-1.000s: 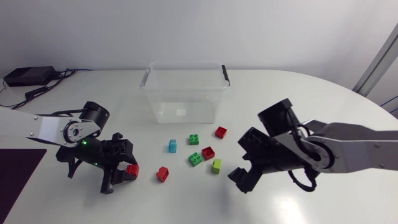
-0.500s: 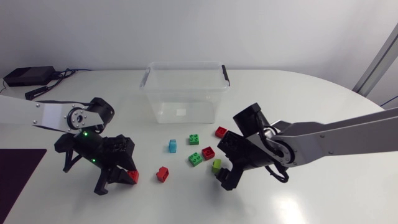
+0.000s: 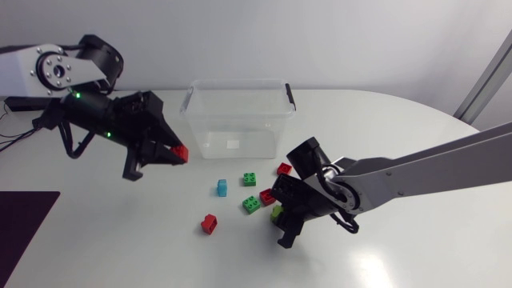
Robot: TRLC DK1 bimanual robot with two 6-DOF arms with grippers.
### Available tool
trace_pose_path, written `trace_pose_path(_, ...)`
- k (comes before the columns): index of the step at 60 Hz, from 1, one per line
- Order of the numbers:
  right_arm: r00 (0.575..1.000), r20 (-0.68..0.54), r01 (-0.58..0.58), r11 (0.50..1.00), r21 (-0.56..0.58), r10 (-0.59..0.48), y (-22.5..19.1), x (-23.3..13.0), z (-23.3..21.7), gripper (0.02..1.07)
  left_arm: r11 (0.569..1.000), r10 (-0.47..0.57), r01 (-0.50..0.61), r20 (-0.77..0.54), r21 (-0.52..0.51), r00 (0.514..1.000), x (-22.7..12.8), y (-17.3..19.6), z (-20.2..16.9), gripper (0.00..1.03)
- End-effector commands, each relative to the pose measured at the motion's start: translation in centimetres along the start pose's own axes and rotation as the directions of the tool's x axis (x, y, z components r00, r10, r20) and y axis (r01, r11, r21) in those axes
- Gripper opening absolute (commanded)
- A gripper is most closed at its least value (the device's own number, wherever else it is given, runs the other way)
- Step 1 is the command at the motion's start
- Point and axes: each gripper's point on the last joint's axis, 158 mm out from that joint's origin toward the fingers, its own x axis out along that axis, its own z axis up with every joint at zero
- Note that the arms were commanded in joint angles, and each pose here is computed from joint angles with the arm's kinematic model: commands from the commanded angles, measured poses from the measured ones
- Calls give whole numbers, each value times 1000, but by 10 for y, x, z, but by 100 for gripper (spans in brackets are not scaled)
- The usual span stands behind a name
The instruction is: Place the duplo bricks in the container
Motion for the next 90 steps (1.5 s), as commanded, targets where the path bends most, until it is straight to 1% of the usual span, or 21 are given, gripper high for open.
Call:
trace_pose_path(1, 1000, 16, 11, 1000, -10, -11, -3, -2, 6, 30, 998, 20, -18, 35, -59, 999, -2, 23, 16, 20)
trace_pose_path(6, 999, 40, 26, 1000, 0, -26, -6, -13, 12, 30, 991, 57, -50, 58, -121, 997, 2, 49, 27, 21)
trace_pose_path(12, 997, 61, 45, 999, 15, -45, -14, -31, 20, 30, 974, 131, -110, 94, -199, 987, 4, 89, 39, 22)
trace_pose_path(20, 993, 95, 72, 997, 31, -74, -23, -60, 39, 30, 933, 249, -196, 149, -303, 957, 8, 140, 50, 24)
trace_pose_path(26, 988, 123, 87, 995, 54, -93, -30, -79, 55, 30, 906, 297, -224, 165, -359, 940, 18, 167, 53, 25)
trace_pose_path(33, 979, 148, 129, 988, 80, -139, -44, -93, 73, 30, 883, 342, -257, 164, -394, 925, 25, 187, 55, 25)
trace_pose_path(35, 974, 160, 145, 985, 92, -159, -51, -98, 81, 30, 872, 363, -282, 143, -401, 921, 32, 193, 54, 30)
trace_pose_path(38, 970, 172, 156, 982, 111, -173, -59, -103, 89, 30, 857, 388, -303, 134, -416, 912, 36, 200, 52, 40)
trace_pose_path(40, 964, 186, 168, 978, 126, -190, -67, -108, 96, 30, 840, 412, -325, 119, -435, 903, 37, 206, 50, 48)
trace_pose_path(43, 957, 202, 182, 974, 137, -207, -76, -114, 106, 30, 828, 432, -348, 104, -440, 896, 40, 209, 48, 62)
trace_pose_path(45, 952, 212, 191, 970, 147, -220, -82, -117, 112, 30, 818, 447, -364, 95, -445, 890, 41, 210, 48, 76)
trace_pose_path(47, 948, 221, 197, 967, 161, -230, -88, -120, 117, 30, 804, 469, -381, 93, -458, 878, 38, 213, 48, 88)
trace_pose_path(50, 942, 231, 205, 962, 178, -244, -97, -124, 125, 30, 784, 498, -403, 92, -472, 862, 33, 217, 48, 97)
trace_pose_path(53, 936, 242, 214, 958, 192, -257, -107, -127, 134, 30, 775, 514, -417, 90, -476, 853, 27, 216, 48, 98)
trace_pose_path(56, 928, 251, 227, 951, 209, -277, -117, -130, 143, 30, 756, 540, -438, 85, -487, 837, 18, 215, 48, 98)
trace_pose_path(64, 907, 277, 250, 934, 255, -318, -142, -135, 165, 31, 750, 556, -442, 107, -492, 824, -5, 193, 59, 98)
trace_pose_path(68, 896, 286, 261, 925, 278, -339, -157, -136, 174, 31, 749, 553, -438, 105, -497, 827, -18, 177, 60, 98)
trace_pose_path(74, 887, 297, 266, 916, 299, -355, -173, -134, 186, 31, 752, 533, -424, 87, -504, 842, -26, 153, 55, 98)
trace_pose_path(77, 883, 299, 269, 912, 308, -362, -179, -132, 191, 31, 757, 512, -411, 71, -507, 856, -24, 141, 51, 98)
trace_pose_path(87, 879, 297, 275, 906, 323, -373, -198, -116, 204, 32, 790, 425, -358, 24, -497, 905, -15, 91, 34, 98)
trace_pose_path(90, 879, 293, 278, 904, 325, -376, -202, -111, 206, 32, 801, 410, -349, 20, -486, 912, -13, 79, 32, 98)
